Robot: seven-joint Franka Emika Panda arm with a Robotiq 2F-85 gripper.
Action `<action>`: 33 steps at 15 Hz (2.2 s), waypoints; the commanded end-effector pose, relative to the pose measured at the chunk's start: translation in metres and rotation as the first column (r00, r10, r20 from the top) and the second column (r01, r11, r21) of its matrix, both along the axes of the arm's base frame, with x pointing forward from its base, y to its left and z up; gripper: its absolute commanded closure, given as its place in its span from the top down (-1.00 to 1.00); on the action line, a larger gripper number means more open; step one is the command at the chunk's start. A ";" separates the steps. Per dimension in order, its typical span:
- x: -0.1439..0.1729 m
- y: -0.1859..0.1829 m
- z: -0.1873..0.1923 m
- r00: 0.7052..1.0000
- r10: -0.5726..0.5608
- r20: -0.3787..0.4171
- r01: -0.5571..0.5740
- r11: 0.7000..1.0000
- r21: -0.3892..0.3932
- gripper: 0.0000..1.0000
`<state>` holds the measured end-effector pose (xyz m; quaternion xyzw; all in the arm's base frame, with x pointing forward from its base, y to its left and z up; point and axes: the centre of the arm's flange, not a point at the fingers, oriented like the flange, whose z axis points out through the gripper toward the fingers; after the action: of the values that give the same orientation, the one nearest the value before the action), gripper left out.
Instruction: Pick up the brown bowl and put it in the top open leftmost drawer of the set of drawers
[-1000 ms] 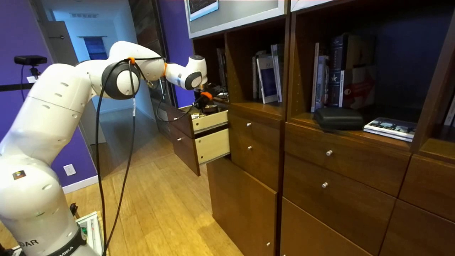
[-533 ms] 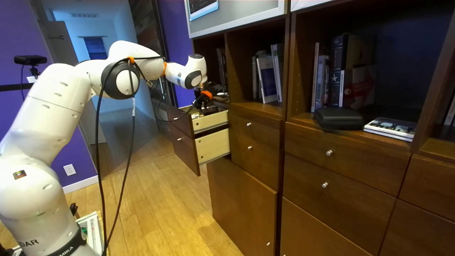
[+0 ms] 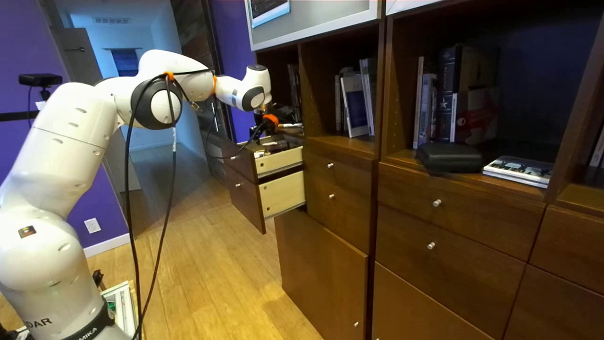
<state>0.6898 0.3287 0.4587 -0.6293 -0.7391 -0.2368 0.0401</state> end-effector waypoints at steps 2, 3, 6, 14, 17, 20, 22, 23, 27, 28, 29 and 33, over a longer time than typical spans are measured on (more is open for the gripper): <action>-0.024 0.000 0.033 0.998 0.014 -0.057 -0.015 1.000 -0.008 1.00; -0.028 -0.001 0.043 0.999 0.006 -0.047 -0.007 1.000 -0.018 1.00; -0.039 -0.006 0.086 0.998 -0.048 -0.030 0.047 0.999 -0.022 1.00; -0.110 -0.038 0.180 0.879 -0.431 -0.203 0.446 0.894 0.032 1.00; -0.135 -0.050 0.192 0.792 -0.555 -0.253 0.578 0.816 0.021 1.00; -0.166 -0.067 0.212 0.692 -0.668 -0.274 0.690 0.723 -0.022 1.00; -0.188 -0.080 0.223 0.630 -0.735 -0.252 0.742 0.665 -0.087 1.00; -0.200 -0.087 0.229 0.600 -0.765 -0.236 0.762 0.636 -0.125 1.00; -0.248 -0.106 0.248 0.536 -0.816 -0.218 0.786 0.576 -0.225 1.00; -0.216 -0.096 0.246 0.565 -0.790 -0.238 0.769 0.609 -0.193 1.00; -0.227 -0.099 0.251 0.558 -0.795 -0.237 0.772 0.603 -0.204 1.00; -0.238 -0.102 0.253 0.550 -0.802 -0.233 0.776 0.594 -0.211 1.00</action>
<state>0.4517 0.2267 0.7116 -0.9231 -0.3715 -0.0984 0.0166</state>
